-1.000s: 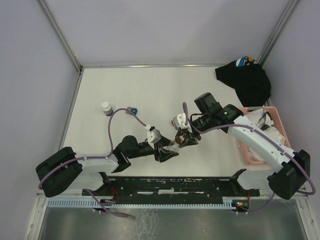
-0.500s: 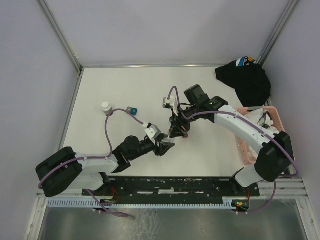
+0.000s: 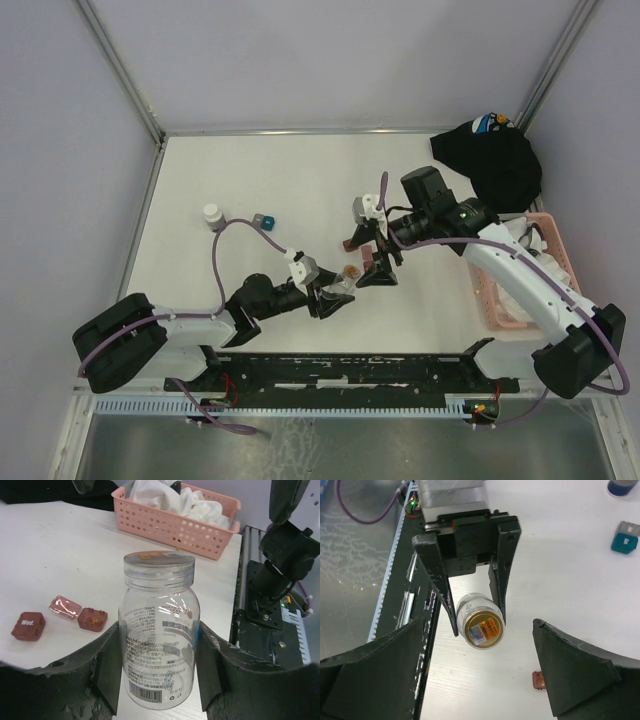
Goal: Sort the pills into containers
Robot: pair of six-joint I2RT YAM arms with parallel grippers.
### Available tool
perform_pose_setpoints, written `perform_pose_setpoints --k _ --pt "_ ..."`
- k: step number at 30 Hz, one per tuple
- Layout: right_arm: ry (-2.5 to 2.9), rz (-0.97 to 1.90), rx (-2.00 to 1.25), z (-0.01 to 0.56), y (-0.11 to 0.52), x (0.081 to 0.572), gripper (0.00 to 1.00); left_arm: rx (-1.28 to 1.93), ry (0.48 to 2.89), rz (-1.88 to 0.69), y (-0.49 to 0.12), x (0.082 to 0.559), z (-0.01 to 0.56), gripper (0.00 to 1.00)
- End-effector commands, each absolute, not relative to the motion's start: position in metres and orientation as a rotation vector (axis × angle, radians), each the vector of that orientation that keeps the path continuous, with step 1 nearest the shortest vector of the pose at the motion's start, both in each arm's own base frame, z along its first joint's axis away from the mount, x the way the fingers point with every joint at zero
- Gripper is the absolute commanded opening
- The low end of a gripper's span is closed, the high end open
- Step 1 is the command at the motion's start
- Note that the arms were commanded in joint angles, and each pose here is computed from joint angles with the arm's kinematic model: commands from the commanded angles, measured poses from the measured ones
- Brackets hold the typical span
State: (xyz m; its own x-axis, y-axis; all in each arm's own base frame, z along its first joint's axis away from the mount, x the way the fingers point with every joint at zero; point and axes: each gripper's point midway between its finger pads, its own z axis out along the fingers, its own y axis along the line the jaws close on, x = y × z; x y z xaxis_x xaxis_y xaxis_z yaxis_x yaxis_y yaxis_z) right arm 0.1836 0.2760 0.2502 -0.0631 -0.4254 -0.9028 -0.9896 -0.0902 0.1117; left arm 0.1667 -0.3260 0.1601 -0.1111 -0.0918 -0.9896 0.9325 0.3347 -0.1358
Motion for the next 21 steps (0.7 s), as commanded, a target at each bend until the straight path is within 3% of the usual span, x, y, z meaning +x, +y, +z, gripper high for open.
perform_pose_setpoints --k 1,8,14,21 --pt "1.262 1.137 -1.773 0.24 0.267 0.155 0.99 0.909 1.274 -1.186 -0.339 0.148 0.185 0.03" --pt "1.166 1.124 -1.894 0.221 0.259 0.146 0.99 0.965 1.274 -1.251 -0.349 0.141 0.184 0.03" --pt "1.208 1.117 -1.892 0.218 0.261 0.15 0.74 0.966 1.274 -1.258 -0.351 0.141 0.184 0.03" --pt "1.245 1.098 -1.891 0.212 0.267 0.153 0.67 0.968 1.271 -1.26 -0.352 0.141 0.186 0.03"
